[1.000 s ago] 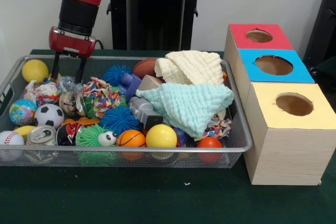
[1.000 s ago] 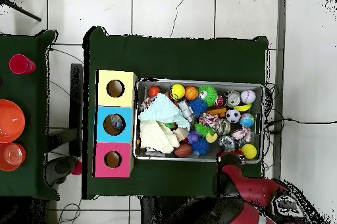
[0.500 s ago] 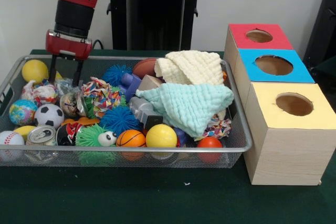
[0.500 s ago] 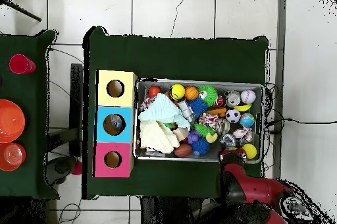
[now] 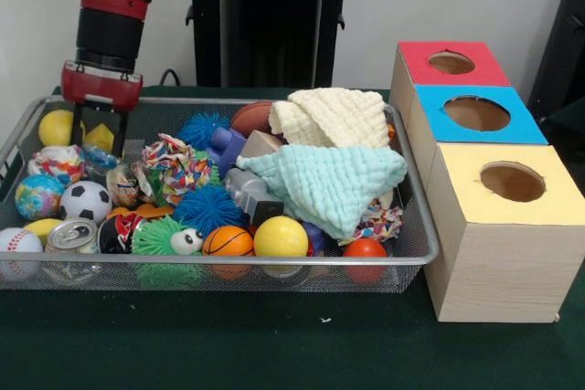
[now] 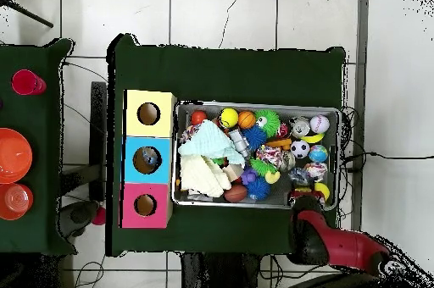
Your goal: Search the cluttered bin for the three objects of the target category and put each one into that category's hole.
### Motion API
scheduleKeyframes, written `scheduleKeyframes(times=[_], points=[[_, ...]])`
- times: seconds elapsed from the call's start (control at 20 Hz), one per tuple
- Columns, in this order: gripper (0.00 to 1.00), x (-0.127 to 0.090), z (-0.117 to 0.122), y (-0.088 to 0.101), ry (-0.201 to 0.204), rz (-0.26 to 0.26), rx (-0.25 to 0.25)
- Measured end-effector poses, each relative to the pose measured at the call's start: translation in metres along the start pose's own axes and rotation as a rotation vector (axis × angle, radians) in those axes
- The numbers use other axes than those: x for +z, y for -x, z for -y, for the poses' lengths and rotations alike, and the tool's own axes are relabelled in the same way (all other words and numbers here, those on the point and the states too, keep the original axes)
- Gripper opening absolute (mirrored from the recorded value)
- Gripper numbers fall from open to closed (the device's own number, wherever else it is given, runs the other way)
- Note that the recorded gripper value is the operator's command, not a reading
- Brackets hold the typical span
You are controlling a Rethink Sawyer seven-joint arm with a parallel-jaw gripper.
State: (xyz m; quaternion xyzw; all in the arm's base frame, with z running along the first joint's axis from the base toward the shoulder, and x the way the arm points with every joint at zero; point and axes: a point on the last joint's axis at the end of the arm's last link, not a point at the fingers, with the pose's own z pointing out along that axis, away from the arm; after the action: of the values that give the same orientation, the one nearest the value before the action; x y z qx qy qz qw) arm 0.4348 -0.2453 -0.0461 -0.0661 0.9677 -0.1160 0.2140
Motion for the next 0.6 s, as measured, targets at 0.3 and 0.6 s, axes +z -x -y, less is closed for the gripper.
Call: scheduleKeyframes(times=[0.3, 0.6], points=[[1.0, 0.007, 0.006, 0.002, 0.017, 0.032, 0.055], [1.0, 0.015, 0.011, 0.006, 0.042, 0.073, 0.132]])
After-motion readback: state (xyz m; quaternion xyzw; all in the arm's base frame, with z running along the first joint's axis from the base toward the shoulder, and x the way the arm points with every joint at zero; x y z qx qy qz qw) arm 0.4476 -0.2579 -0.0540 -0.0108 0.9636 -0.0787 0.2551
